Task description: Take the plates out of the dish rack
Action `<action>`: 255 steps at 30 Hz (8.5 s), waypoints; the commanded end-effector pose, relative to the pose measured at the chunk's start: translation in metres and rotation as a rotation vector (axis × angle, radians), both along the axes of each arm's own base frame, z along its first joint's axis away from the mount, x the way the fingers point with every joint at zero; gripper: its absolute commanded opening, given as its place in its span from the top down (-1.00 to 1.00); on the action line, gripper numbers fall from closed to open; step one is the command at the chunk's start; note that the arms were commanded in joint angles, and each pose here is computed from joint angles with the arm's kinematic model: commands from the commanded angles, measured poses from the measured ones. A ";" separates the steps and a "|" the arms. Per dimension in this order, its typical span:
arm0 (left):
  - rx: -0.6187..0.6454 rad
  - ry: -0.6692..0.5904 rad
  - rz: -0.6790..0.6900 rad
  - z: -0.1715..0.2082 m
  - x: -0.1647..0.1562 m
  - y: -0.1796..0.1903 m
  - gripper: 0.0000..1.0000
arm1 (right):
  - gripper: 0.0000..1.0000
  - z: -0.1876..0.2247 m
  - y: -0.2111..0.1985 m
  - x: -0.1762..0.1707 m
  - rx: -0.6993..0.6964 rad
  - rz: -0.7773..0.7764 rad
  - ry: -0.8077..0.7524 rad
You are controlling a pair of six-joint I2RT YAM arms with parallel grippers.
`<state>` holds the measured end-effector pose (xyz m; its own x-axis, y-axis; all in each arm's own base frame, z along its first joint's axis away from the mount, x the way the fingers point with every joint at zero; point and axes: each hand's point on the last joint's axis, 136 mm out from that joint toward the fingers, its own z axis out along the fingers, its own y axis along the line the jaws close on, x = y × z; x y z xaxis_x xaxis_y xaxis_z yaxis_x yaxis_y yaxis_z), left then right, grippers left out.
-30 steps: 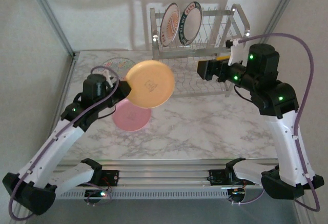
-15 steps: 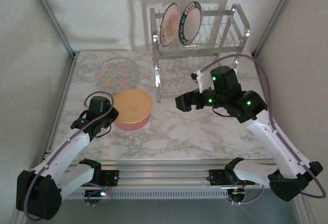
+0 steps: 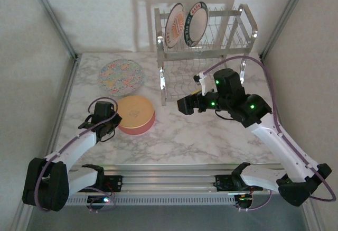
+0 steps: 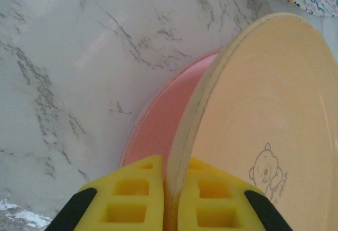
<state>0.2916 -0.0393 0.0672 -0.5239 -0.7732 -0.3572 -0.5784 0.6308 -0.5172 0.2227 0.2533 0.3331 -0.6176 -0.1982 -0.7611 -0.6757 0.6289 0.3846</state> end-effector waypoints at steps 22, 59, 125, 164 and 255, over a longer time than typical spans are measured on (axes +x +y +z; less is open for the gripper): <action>0.005 0.003 -0.073 -0.017 0.000 -0.006 0.76 | -0.87 0.006 0.013 0.005 0.033 0.023 -0.017; 0.008 -0.356 -0.042 0.176 0.043 -0.021 -0.73 | -0.83 0.139 -0.074 0.159 -0.115 -0.718 -0.404; -0.282 -1.089 -0.358 0.480 0.018 -0.103 -0.70 | 1.00 0.148 -0.052 0.269 -0.174 -0.766 -0.496; -0.436 -0.961 -0.844 0.462 0.053 -0.291 -0.68 | 1.00 0.260 -0.108 0.123 0.434 -0.555 -0.374; -0.433 -0.190 0.006 0.061 -0.042 -0.069 1.00 | -0.64 0.109 0.028 0.000 -0.097 0.190 -0.416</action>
